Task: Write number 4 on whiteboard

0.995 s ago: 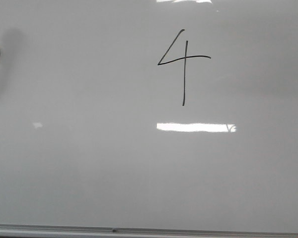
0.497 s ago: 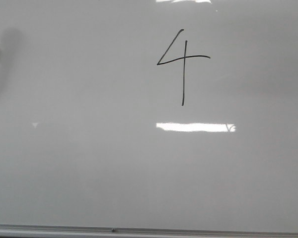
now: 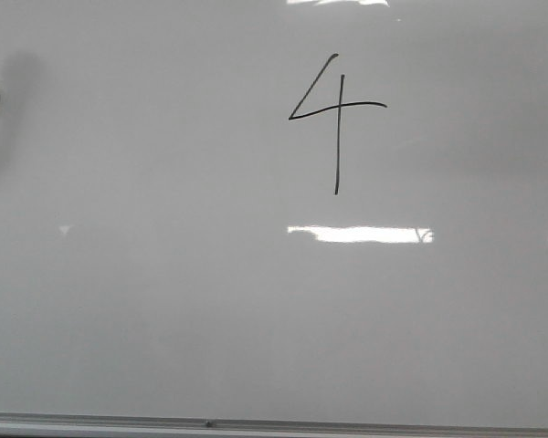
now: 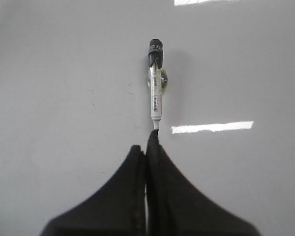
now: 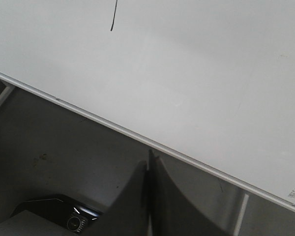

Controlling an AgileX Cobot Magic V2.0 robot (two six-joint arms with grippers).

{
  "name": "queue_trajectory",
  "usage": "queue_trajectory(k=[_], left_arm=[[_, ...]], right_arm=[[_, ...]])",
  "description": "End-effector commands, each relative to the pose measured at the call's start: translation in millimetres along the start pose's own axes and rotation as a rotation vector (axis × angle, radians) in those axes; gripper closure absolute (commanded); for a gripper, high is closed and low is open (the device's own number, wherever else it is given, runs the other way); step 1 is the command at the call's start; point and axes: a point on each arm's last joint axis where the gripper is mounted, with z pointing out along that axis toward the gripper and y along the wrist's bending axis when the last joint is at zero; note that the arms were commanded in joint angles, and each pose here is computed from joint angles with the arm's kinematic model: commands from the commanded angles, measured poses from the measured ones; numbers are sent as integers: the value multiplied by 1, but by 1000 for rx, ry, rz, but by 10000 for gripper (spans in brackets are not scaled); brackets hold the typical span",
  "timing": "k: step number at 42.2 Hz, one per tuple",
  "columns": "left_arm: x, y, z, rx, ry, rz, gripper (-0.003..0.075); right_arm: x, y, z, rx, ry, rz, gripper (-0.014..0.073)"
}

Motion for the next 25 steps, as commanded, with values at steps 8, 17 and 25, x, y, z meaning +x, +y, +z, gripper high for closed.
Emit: queue_trajectory(k=[8,17,25], left_arm=[[-8,1,-2,-8,-102,-9,741],[-7,1,-1,-8,-100,-9,741],[-7,1,-1,-8,-100,-9,741]], right_arm=[[-9,-1,-5,9,-89,3,664],[20,-5,-3,84,-256,23,664],[53,-11,10,210,-605,53,664]])
